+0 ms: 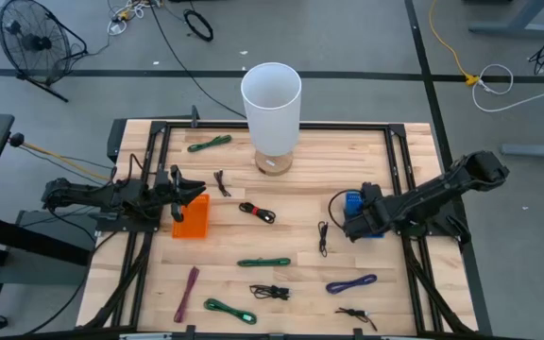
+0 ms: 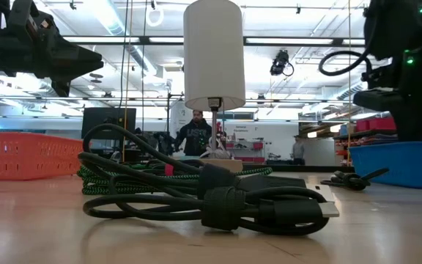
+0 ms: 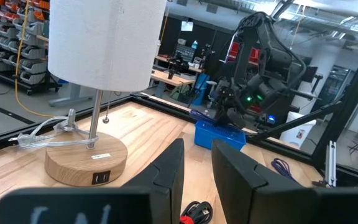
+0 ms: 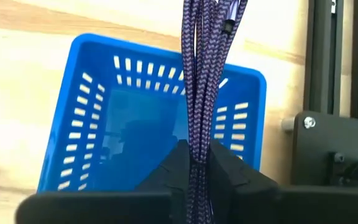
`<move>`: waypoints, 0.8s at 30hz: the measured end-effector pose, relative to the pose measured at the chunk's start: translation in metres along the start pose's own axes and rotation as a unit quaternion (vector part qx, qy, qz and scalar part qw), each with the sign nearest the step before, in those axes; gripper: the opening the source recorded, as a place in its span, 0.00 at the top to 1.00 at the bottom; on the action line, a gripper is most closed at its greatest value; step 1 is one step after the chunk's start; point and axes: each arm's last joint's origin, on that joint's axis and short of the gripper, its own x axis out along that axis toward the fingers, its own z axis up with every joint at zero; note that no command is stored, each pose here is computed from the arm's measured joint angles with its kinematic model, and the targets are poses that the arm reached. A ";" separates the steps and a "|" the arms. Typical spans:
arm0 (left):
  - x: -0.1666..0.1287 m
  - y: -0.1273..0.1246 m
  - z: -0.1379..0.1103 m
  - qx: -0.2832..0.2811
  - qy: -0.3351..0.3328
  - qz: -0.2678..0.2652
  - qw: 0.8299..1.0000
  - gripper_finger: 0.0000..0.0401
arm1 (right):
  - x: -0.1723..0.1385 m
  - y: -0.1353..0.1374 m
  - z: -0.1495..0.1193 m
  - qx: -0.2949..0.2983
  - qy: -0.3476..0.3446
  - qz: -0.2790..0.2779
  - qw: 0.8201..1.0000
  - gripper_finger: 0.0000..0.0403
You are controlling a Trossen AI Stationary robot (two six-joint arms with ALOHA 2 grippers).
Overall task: Pick & Place USB Port
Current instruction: Put the purple charger cable into the blue bin, then put the black charger cable into the orange bin
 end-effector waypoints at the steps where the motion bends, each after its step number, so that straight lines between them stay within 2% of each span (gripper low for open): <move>1: 0.000 0.000 0.000 0.000 0.001 0.000 1.000 0.79 | 0.001 0.000 0.001 -0.002 0.001 0.000 1.000 0.93; 4: 0.000 0.000 0.000 0.001 0.001 0.000 1.000 0.79 | 0.001 0.004 0.003 -0.003 -0.009 0.015 1.000 0.93; 6: 0.000 0.000 0.000 0.001 0.002 0.000 1.000 0.79 | 0.001 0.007 0.003 -0.010 -0.014 0.031 0.999 0.90; 18: 0.000 0.000 0.000 0.001 0.002 0.001 1.000 0.79 | 0.000 0.008 0.003 -0.019 -0.010 0.037 0.999 0.58; 24: 0.000 0.000 0.000 0.001 0.001 0.003 1.000 0.79 | -0.016 0.011 0.010 -0.037 -0.020 0.058 0.997 0.54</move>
